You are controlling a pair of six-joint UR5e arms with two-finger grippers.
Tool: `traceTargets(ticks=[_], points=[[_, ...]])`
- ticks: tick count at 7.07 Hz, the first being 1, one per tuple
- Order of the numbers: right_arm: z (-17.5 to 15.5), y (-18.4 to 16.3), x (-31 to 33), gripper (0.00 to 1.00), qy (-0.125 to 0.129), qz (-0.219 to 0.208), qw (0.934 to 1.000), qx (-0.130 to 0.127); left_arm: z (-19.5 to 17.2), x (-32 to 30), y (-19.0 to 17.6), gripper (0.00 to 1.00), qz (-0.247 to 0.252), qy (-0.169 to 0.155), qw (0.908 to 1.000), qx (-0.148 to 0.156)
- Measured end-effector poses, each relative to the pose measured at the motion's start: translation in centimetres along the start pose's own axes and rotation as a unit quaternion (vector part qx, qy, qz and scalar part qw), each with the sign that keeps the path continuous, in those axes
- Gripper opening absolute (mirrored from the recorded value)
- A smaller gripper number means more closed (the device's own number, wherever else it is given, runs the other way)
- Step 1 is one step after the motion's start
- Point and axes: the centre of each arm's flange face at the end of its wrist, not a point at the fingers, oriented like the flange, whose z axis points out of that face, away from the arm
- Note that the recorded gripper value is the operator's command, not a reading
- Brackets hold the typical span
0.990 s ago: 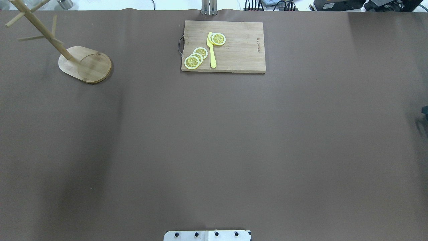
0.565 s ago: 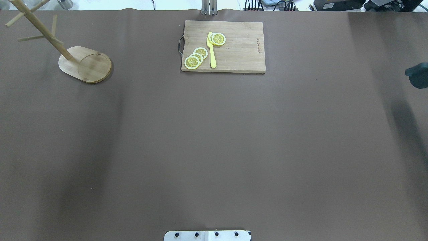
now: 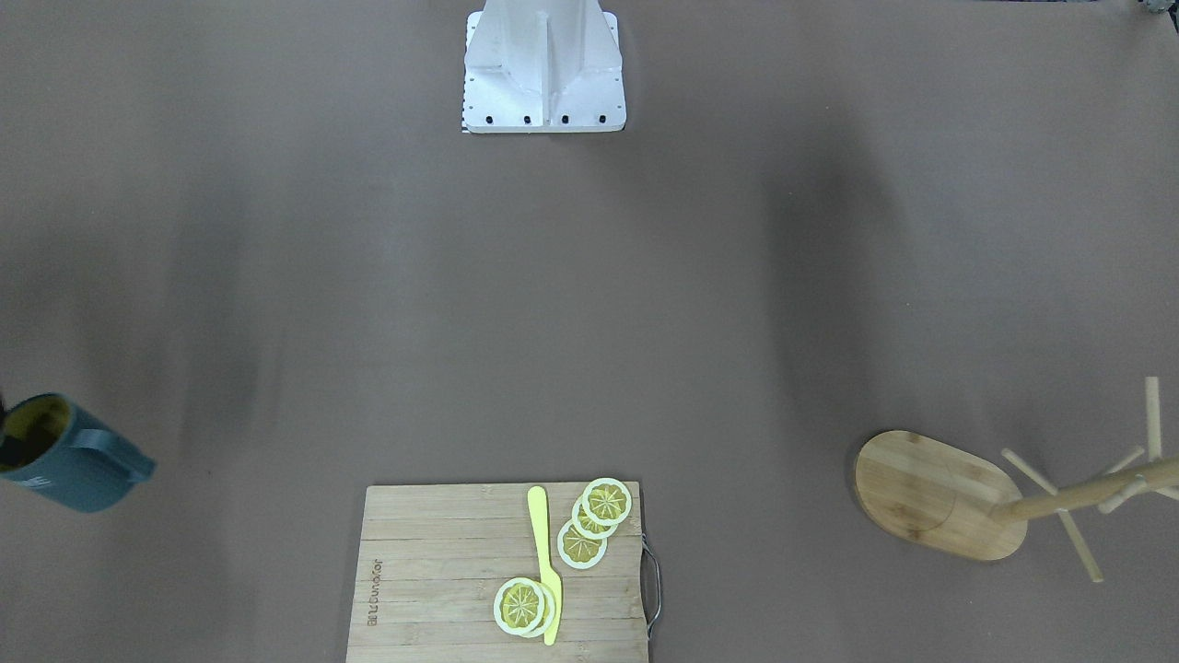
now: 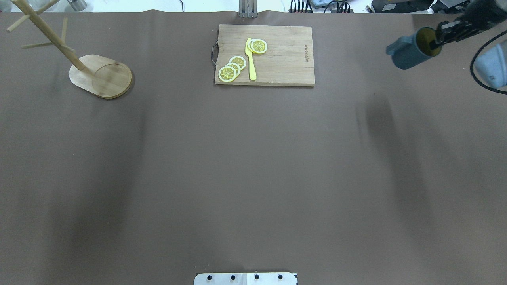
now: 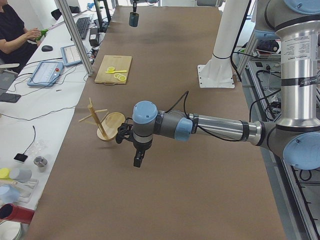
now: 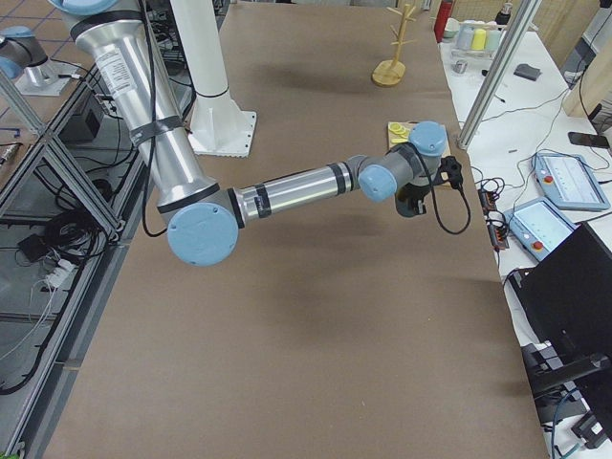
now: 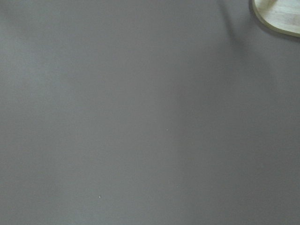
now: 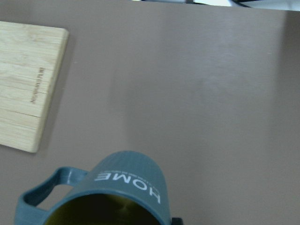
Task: Hang cup on storage rack
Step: 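Carry the blue mug with the right gripper toward the cutting board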
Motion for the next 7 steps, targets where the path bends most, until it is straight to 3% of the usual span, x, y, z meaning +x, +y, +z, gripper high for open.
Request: traceTargets(ticks=[2,4,7], points=[[5.9,-0.2,-14.4,0.0,-0.021,-0.042,0.9987,-0.019,0.1,0.2,0.0,0.98,0.0,0.011,0.9999,-0.001],[9.6,1.5,-24.9,0.0,-0.027,-0.087,0.9956,-0.022,0.4,-0.1,0.1,0.98,-0.003,0.014,0.9999,-0.004],[12.9,3.8,-32.6,0.0,-0.004,-0.118,0.9927,-0.024,0.8,-0.5,0.4,0.98,-0.008,0.014,0.9998,-0.009]])
